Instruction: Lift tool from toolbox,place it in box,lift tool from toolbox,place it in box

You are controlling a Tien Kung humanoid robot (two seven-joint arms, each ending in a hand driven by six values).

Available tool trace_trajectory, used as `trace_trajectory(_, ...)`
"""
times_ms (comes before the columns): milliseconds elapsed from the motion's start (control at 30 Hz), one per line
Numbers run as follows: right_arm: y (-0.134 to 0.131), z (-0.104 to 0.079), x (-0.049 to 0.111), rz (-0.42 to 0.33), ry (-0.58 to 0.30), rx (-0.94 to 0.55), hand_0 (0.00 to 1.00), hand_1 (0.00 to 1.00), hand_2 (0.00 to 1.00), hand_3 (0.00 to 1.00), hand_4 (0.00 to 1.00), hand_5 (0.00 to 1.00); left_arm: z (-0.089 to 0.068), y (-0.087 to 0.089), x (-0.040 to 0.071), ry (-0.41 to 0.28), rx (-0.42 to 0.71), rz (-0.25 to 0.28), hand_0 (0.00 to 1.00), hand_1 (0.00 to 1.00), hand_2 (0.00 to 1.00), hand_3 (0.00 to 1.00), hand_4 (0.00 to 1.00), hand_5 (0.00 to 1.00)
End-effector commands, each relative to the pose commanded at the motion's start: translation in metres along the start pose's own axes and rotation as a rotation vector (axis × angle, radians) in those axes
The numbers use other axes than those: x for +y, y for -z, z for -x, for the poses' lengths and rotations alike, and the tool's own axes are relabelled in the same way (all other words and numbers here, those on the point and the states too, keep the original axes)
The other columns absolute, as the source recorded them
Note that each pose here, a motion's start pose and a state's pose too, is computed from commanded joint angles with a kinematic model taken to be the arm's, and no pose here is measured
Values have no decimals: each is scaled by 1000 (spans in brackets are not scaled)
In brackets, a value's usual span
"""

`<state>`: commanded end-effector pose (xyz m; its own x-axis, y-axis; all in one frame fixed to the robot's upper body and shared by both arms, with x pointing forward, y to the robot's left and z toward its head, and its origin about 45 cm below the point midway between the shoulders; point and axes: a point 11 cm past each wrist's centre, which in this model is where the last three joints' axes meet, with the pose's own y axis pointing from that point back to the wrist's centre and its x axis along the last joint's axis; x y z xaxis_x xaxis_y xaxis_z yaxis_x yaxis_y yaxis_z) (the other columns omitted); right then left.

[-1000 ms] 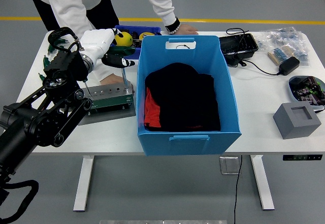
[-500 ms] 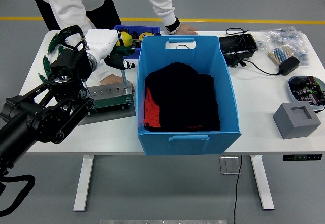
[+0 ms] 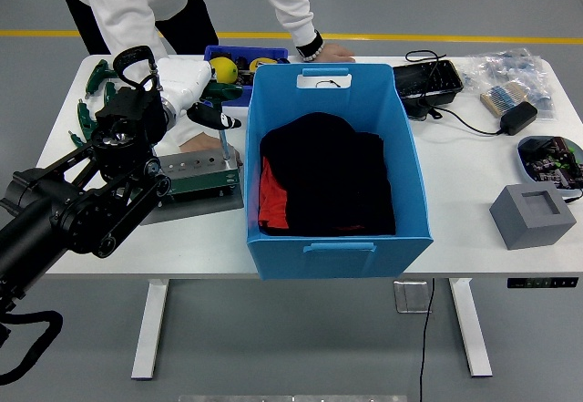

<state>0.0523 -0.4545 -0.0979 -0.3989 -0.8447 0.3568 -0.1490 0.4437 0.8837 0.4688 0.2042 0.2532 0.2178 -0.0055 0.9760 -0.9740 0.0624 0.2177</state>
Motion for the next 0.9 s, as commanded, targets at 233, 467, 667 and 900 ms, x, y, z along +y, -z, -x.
trace_trajectory(233,0,0,0,-2,-1,1,700,686,747,593,809,707,1,2,0,12,-12,-15,385,377,355,427,998,636)
trace_trajectory(467,-1,-1,0,1,-4,5,700,686,747,594,809,707,5,4,0,3,-7,-14,352,323,311,370,998,635)
trace_trajectory(667,-3,-2,0,4,-5,7,700,685,748,594,809,705,10,7,-1,1,-3,-24,317,268,278,324,998,652)
trace_trajectory(900,-4,-2,0,7,-6,10,700,686,748,595,809,704,13,10,-2,-21,12,-35,285,201,213,261,998,653)
